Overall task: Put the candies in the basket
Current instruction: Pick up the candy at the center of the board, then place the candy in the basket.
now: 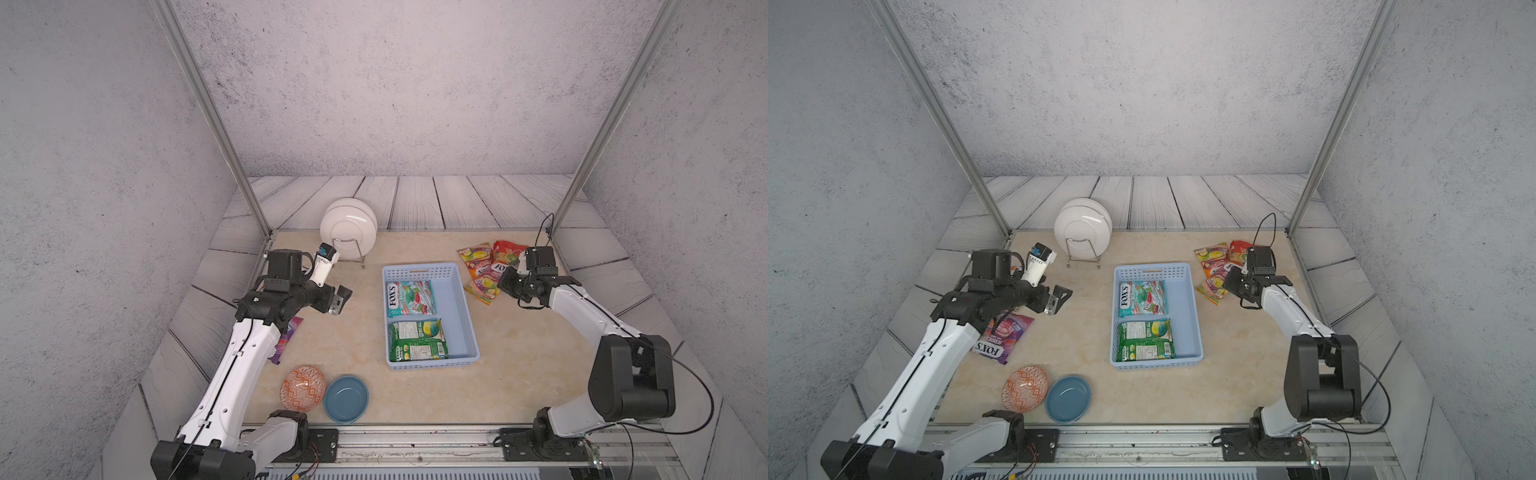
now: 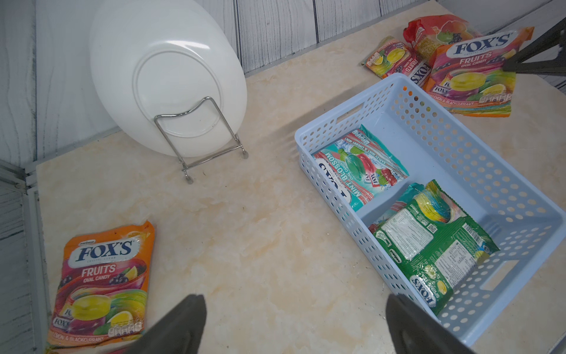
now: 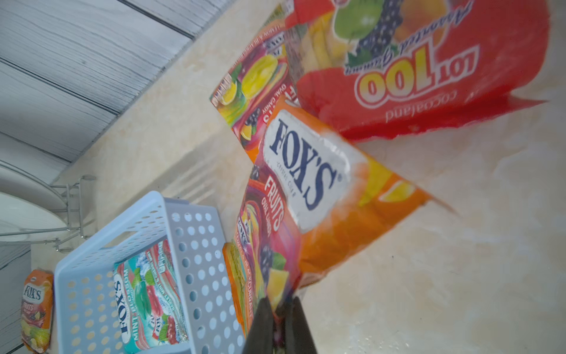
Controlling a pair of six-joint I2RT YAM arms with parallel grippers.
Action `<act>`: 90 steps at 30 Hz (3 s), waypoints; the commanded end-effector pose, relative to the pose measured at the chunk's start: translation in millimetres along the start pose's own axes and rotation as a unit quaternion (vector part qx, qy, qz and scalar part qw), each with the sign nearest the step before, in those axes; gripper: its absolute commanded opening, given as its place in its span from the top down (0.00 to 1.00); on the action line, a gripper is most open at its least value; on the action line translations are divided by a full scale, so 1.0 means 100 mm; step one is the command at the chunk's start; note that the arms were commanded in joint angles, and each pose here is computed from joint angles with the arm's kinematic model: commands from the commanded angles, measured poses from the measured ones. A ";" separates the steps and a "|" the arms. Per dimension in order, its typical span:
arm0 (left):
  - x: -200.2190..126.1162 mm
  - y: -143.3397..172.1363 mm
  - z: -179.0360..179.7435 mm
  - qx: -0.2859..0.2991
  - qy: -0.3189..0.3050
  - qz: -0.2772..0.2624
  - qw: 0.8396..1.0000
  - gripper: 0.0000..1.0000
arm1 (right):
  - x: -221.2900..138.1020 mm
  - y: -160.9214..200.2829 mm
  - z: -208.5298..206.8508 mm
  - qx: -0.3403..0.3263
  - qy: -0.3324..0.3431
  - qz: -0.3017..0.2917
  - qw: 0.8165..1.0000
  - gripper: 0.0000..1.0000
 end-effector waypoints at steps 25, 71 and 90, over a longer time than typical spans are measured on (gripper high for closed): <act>-0.08 -0.05 -0.03 -0.001 0.003 -0.011 1.000 0.02 | -0.91 -0.54 1.14 -0.485 0.052 -0.080 0.869 1.00; -0.12 -0.03 0.00 0.005 -0.013 -0.007 1.000 0.02 | 0.73 0.02 2.73 -0.897 0.148 -0.151 0.387 1.00; -0.10 -0.03 0.02 0.006 -0.020 -0.005 1.000 0.02 | 0.70 0.46 2.61 -0.898 0.104 -0.116 0.412 0.92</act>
Point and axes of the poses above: each gripper's point midway between its finger pads, its own x axis out along the fingers, its own z axis along the line the jaws close on, y = z × x, the point moved 2 cm from there along -x, back along the fingers, and after that the axes turned 15 degrees about -x, right-handed, at the moved point
